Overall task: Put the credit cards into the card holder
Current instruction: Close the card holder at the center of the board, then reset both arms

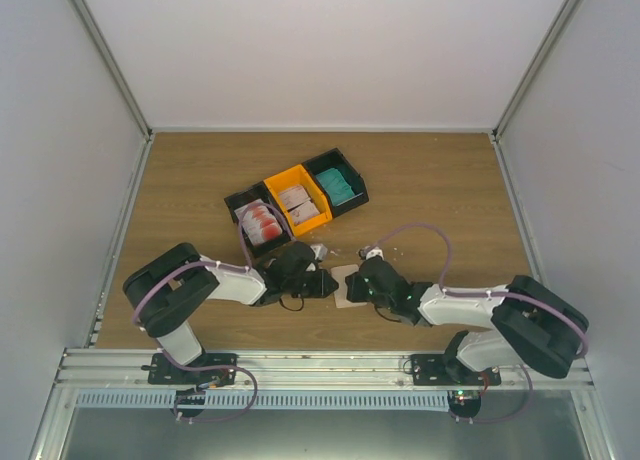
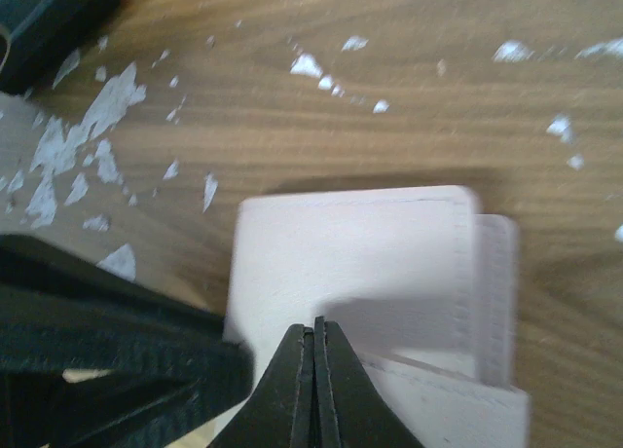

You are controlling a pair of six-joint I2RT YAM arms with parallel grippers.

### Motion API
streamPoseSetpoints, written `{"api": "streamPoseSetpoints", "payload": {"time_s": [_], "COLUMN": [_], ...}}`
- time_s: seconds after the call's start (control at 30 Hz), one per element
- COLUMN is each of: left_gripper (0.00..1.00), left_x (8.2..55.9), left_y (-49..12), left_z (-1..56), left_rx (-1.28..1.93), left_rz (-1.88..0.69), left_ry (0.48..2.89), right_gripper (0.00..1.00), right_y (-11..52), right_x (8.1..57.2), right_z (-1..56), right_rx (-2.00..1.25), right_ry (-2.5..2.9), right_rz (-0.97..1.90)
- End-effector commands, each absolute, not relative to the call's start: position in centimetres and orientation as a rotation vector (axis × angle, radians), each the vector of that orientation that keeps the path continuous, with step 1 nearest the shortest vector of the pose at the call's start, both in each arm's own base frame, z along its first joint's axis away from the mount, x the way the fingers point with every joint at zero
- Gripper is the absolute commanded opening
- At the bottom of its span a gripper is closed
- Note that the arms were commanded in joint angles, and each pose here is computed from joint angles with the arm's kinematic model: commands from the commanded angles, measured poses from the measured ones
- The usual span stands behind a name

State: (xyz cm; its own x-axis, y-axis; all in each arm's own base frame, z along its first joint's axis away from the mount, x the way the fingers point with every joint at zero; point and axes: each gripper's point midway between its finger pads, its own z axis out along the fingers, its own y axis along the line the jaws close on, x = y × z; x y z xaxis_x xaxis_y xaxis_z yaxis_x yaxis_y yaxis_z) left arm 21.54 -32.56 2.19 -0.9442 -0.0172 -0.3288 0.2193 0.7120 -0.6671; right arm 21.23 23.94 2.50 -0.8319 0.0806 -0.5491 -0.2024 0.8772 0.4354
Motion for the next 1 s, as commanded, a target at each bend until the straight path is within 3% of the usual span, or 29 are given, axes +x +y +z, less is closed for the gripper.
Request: {"api": "streamPoseSetpoints", "payload": {"time_s": [0.0, 0.17, 0.37, 0.57, 0.63, 0.7, 0.77, 0.9, 0.97], "left_gripper": [0.17, 0.19, 0.29, 0.51, 0.60, 0.72, 0.97, 0.99, 0.99], "left_x": [21.7, 21.9, 22.9, 24.4, 24.8, 25.1, 25.1, 24.9, 24.4], "left_y": [-32.1, -32.1, -31.8, -30.4, -29.3, -27.8, -26.2, -22.0, -20.0], "left_z": [0.2, 1.1, 4.4, 10.0, 12.8, 15.2, 18.0, 23.3, 25.9], "left_rx": [0.142, 0.151, 0.172, 0.172, 0.163, 0.151, 0.140, 0.057, 0.026], "left_rz": [-0.981, -0.991, -0.968, -0.887, -0.849, -0.791, -0.750, -0.662, -0.632], "left_ry": [2.650, 2.618, 2.531, 2.391, 2.320, 2.262, 2.189, 2.055, 1.991], "right_gripper": [0.01, 0.03, 0.35, 0.58, 0.61, 0.67, 0.76, 0.97, 1.00], "right_y": [19.0, 20.1, 21.1, 19.3, 18.5, 17.5, 16.4, 13.7, 12.1], "right_x": [12.5, 15.0, 20.4, 22.8, 23.2, 23.4, 23.5, 23.1, 22.6], "right_z": [-4.9, -1.8, 7.0, 13.9, 16.1, 18.3, 20.6, 25.9, 28.7], "right_rx": [-0.162, -0.136, -0.121, -0.105, -0.097, -0.093, -0.083, -0.041, -0.008], "right_ry": [2.905, 2.796, 2.548, 2.401, 2.349, 2.293, 2.232, 2.103, 2.034], "right_rz": [0.505, 0.519, 0.502, 0.405, 0.381, 0.353, 0.326, 0.293, 0.287]}}
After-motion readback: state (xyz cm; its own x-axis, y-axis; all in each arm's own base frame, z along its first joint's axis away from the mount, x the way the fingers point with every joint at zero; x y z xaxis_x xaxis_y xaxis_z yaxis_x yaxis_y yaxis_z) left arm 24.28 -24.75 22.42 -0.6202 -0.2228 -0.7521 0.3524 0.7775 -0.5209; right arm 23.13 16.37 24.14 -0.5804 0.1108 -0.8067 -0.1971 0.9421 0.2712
